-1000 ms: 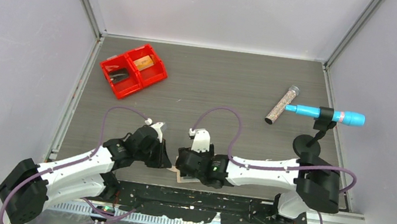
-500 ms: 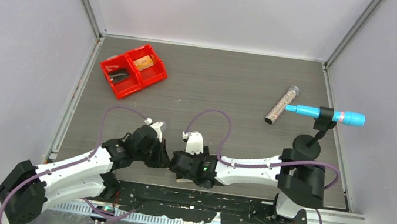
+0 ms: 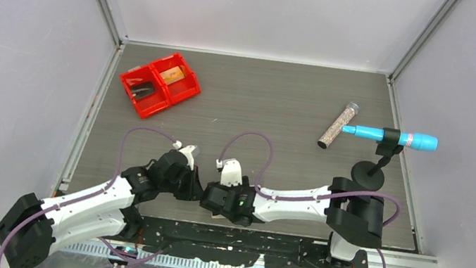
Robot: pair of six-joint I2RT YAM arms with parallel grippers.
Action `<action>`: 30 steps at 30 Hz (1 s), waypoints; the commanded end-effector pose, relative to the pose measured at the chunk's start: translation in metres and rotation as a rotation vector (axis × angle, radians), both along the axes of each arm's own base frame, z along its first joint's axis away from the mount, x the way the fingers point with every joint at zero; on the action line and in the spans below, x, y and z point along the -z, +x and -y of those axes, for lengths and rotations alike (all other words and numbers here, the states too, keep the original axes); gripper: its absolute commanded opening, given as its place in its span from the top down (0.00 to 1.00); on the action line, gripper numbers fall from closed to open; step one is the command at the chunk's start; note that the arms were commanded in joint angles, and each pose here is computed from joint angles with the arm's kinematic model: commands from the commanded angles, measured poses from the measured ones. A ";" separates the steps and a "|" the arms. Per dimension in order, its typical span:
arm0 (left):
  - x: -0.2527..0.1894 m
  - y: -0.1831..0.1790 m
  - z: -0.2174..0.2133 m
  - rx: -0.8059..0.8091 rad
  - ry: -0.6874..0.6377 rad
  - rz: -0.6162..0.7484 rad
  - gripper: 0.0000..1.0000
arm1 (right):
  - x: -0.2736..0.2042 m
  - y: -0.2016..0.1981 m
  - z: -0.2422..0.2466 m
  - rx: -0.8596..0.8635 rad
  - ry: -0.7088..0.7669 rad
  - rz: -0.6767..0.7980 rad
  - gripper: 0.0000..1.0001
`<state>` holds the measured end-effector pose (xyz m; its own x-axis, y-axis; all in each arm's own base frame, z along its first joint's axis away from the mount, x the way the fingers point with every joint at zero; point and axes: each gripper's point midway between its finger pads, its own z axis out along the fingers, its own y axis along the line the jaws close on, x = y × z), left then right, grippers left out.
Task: Take the credit cards out of the card holder
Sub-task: Remove the credit card from the card holder.
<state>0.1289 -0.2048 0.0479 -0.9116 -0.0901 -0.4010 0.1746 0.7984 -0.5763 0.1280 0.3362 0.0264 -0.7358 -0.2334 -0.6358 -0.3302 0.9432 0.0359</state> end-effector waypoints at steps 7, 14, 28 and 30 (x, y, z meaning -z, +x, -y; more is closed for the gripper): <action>0.000 0.000 0.000 0.004 -0.004 0.017 1.00 | -0.019 0.008 0.007 0.048 -0.061 0.094 0.26; 0.002 0.000 -0.001 0.004 0.001 0.014 1.00 | -0.022 0.008 0.012 0.058 -0.072 0.106 0.26; 0.005 0.000 -0.002 0.004 0.016 0.012 1.00 | -0.038 0.009 0.028 0.091 -0.046 0.124 0.27; 0.006 0.000 -0.003 0.003 0.023 0.012 1.00 | -0.041 0.009 0.031 0.098 -0.042 0.126 0.27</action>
